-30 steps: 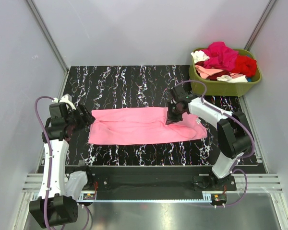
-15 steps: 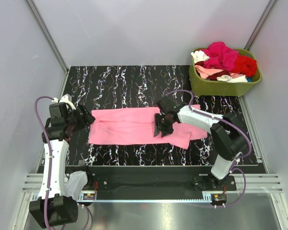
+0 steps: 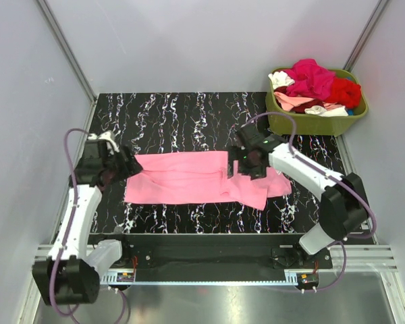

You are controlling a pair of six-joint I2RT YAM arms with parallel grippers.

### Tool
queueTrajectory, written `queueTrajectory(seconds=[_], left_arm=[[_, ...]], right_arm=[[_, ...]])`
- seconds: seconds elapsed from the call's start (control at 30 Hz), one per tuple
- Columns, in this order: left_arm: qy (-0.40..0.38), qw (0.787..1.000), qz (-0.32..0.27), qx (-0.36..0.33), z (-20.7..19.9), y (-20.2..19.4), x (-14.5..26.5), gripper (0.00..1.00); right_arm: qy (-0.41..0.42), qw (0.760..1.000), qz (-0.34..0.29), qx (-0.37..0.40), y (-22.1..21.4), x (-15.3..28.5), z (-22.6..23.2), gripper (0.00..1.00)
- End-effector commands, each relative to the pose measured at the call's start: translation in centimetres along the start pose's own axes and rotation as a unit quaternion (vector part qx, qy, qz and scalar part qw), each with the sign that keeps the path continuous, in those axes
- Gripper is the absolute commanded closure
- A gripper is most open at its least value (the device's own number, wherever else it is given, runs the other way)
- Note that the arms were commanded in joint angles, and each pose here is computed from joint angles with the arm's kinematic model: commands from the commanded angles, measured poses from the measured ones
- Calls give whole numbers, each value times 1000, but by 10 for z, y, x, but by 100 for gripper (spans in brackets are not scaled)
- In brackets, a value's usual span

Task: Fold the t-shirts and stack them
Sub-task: Fold the tshirt

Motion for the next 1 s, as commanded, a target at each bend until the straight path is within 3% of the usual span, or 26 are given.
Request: queueTrajectory(seconds=[0.0, 0.13, 0.2, 0.43, 0.7, 0.77, 0.97], left_arm=[[5, 1000, 8, -28, -26, -1, -21, 22], [-12, 998, 55, -33, -40, -18, -46, 23], [-11, 997, 67, -25, -38, -24, -54, 24], [-3, 996, 73, -47, -37, -26, -34, 24], [34, 996, 7, -80, -24, -23, 25, 22], [10, 996, -14, -88, -26, -21, 36, 21], [-21, 995, -43, -87, -25, -24, 39, 21]], right_arm=[[-92, 995, 3, -39, 0, 11, -48, 7], [-144, 985, 9, -94, -7, 14, -92, 13], [-144, 983, 14, -114, -13, 9, -106, 22], [-97, 981, 18, -169, 0, -16, -151, 37], [-89, 977, 13, -194, 42, -52, -176, 47], [-85, 976, 12, -200, 48, -64, -182, 52], [-93, 974, 20, -205, 57, -84, -195, 54]])
Point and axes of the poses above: each gripper's point midway between its finger pads, its own x axis back along the fingers, its own z axis along the line the jaws close on, y = z × x, the point moved 10 cm from there along x, back along the fingers, and after that the axes turned 15 degrees about x, right-handed, at the moved point
